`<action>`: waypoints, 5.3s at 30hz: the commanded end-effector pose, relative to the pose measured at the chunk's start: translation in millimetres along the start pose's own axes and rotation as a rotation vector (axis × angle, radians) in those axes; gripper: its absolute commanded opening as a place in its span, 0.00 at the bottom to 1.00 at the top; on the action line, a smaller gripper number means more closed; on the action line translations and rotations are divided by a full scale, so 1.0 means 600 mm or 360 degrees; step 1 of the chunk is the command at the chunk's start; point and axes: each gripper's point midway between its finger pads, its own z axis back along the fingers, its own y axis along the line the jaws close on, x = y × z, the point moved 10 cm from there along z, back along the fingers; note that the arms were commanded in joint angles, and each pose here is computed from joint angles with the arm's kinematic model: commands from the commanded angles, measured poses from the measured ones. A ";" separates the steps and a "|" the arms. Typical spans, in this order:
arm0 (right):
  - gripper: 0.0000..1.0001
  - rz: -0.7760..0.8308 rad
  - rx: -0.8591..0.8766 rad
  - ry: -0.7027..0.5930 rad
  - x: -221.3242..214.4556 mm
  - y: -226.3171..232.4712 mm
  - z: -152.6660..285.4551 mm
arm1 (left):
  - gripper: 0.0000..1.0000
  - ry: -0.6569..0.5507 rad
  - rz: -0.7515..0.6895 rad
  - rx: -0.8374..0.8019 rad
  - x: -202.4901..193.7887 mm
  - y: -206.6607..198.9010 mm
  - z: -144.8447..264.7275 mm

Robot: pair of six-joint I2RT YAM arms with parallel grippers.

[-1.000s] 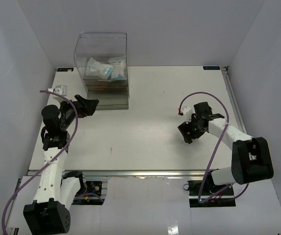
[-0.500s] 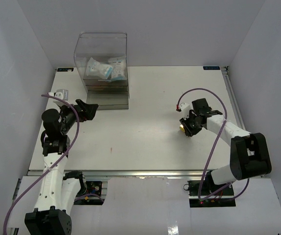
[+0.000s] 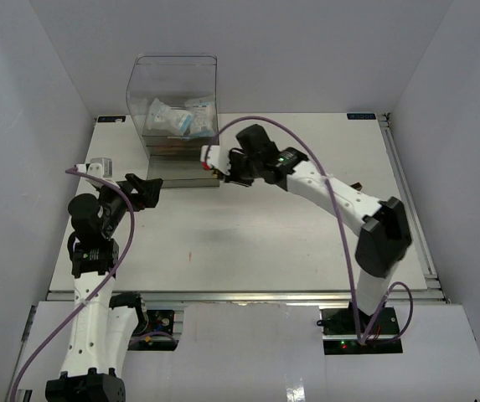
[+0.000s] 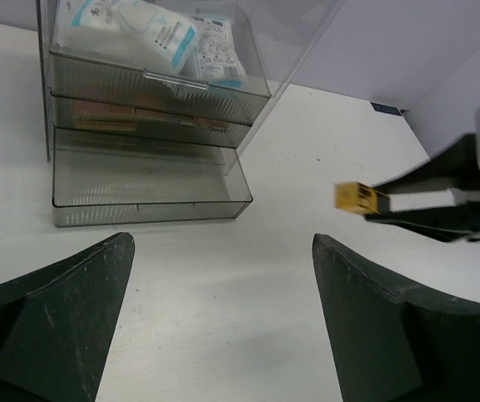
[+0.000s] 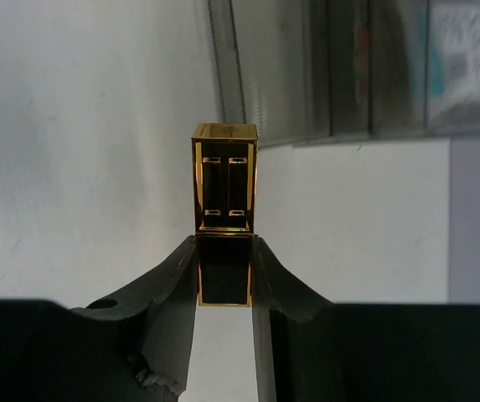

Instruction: Organize the makeup

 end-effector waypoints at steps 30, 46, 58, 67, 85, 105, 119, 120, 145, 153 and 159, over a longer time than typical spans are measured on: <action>0.96 0.0122 -0.0385 -0.0015 0.057 -0.046 -0.138 | 0.98 -0.0092 -0.0056 0.0092 0.011 0.010 0.016; 0.90 0.0446 0.0368 0.0657 -0.333 0.050 0.197 | 0.98 -0.0029 -0.0001 -0.0080 0.002 0.001 0.008; 0.98 0.0576 0.0408 0.1432 -0.486 -0.067 0.186 | 0.98 -0.0024 -0.0003 -0.0073 0.000 0.003 0.007; 1.00 0.0662 0.0323 0.1415 -0.505 -0.133 0.143 | 0.98 -0.0031 -0.0015 -0.0079 0.002 0.001 0.009; 0.70 0.0509 0.0556 0.1377 -0.529 -0.100 0.126 | 0.98 -0.0035 -0.0017 -0.0069 0.003 0.002 0.009; 0.57 0.0278 0.0593 0.1388 -0.563 -0.093 0.120 | 0.98 -0.0036 -0.0018 -0.0072 0.003 0.001 0.010; 0.17 0.0154 0.0417 0.1095 -0.405 -0.091 0.128 | 0.98 -0.0046 -0.0020 -0.0059 0.004 0.002 0.011; 0.17 0.0206 0.0434 0.1009 -0.360 -0.081 0.108 | 0.98 -0.0050 -0.0021 -0.0054 0.004 0.002 0.012; 0.19 0.0091 -0.0462 -0.0244 0.125 -0.080 -0.248 | 0.98 -0.0154 -0.0073 0.0175 0.014 0.015 0.025; 0.27 0.0078 -0.0500 -0.0148 0.057 -0.090 -0.287 | 0.98 -0.0122 -0.0057 0.0141 0.010 0.015 0.021; 0.44 0.0056 -0.0436 -0.0130 0.030 -0.082 -0.291 | 0.98 -0.0093 -0.0044 0.0113 0.007 0.016 0.016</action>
